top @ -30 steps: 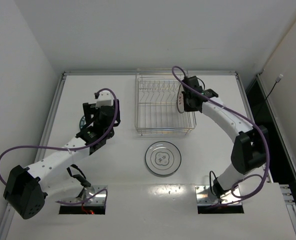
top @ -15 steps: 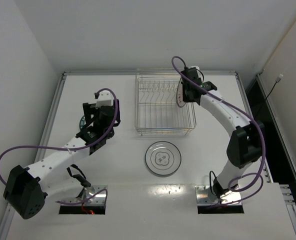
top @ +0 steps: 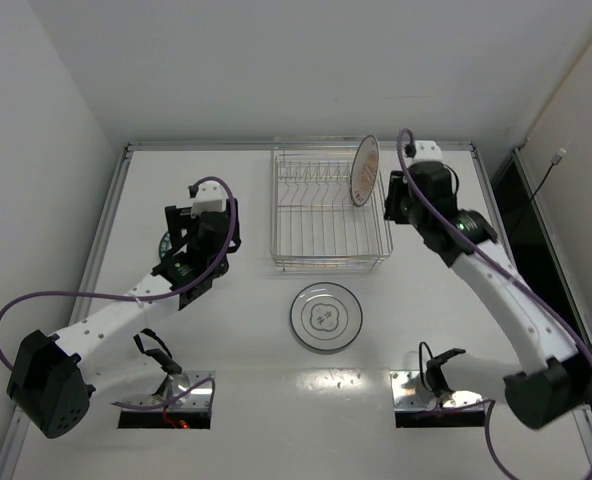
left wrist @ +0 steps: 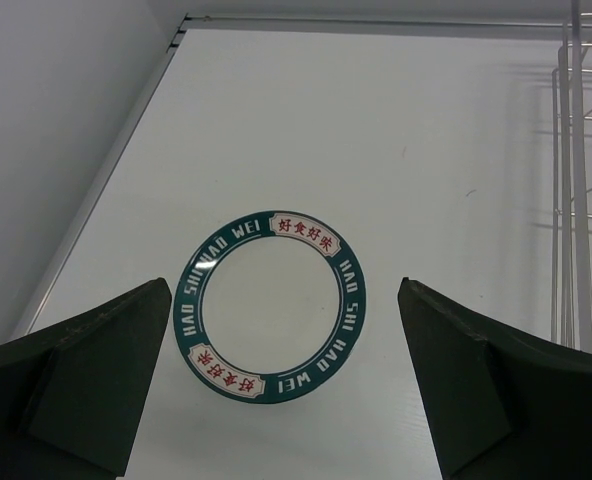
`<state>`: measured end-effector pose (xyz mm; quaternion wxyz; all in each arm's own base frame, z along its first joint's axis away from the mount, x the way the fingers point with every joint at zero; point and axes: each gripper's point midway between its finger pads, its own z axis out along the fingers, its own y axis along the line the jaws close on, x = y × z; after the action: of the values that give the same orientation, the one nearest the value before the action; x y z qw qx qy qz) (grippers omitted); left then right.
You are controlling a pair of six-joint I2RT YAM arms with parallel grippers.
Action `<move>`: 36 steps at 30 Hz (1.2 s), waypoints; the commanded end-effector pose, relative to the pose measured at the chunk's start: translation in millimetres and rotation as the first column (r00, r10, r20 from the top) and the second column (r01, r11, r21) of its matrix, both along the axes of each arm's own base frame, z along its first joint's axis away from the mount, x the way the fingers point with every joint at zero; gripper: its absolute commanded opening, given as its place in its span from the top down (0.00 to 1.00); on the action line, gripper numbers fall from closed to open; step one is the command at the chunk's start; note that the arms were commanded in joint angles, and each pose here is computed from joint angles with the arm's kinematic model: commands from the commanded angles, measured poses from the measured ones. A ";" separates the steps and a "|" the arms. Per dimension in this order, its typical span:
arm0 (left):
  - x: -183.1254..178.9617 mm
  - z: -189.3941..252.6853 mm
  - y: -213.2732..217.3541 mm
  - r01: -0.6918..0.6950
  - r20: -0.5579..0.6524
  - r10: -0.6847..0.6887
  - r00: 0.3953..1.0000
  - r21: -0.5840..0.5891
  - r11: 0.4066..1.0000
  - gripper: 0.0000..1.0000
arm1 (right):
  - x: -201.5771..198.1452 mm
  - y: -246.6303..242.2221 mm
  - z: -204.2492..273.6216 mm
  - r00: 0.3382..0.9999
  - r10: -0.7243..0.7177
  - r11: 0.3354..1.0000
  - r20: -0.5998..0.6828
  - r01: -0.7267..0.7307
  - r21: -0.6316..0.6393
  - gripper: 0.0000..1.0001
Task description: Load the plates into the dish rack
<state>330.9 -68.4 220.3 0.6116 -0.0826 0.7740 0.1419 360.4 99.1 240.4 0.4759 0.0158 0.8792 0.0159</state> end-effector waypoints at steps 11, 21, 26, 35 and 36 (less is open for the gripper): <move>9.6 13.4 -8.7 0.010 0.049 -0.009 0.999 -0.019 1.000 0.03 | -85.7 -7.6 -5.0 0.997 -0.034 0.961 0.074 0.012 0.277 0.53; 14.9 6.2 -30.3 0.149 0.039 -0.149 0.988 -0.014 0.989 0.03 | -80.8 4.8 59.1 0.980 -0.063 0.904 0.187 -0.024 0.427 0.77; 19.0 -2.9 -56.5 0.285 -0.001 -0.285 0.958 -0.028 0.958 0.03 | -76.3 4.4 130.9 0.885 -0.116 0.847 0.450 -0.149 0.511 0.76; 12.4 5.9 -66.5 0.351 0.021 -0.350 0.936 -0.074 0.933 0.02 | -73.1 12.9 15.5 0.998 -0.043 0.912 -0.048 0.058 0.406 0.80; 12.2 5.7 -68.4 0.361 0.021 -0.360 0.933 -0.077 0.930 0.02 | -77.5 14.5 4.2 0.997 -0.027 0.900 -0.069 0.054 0.432 0.75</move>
<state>344.4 -125.2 207.8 0.6058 0.0351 0.7940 0.0355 310.7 114.3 318.5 0.5413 0.1276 0.8050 0.2066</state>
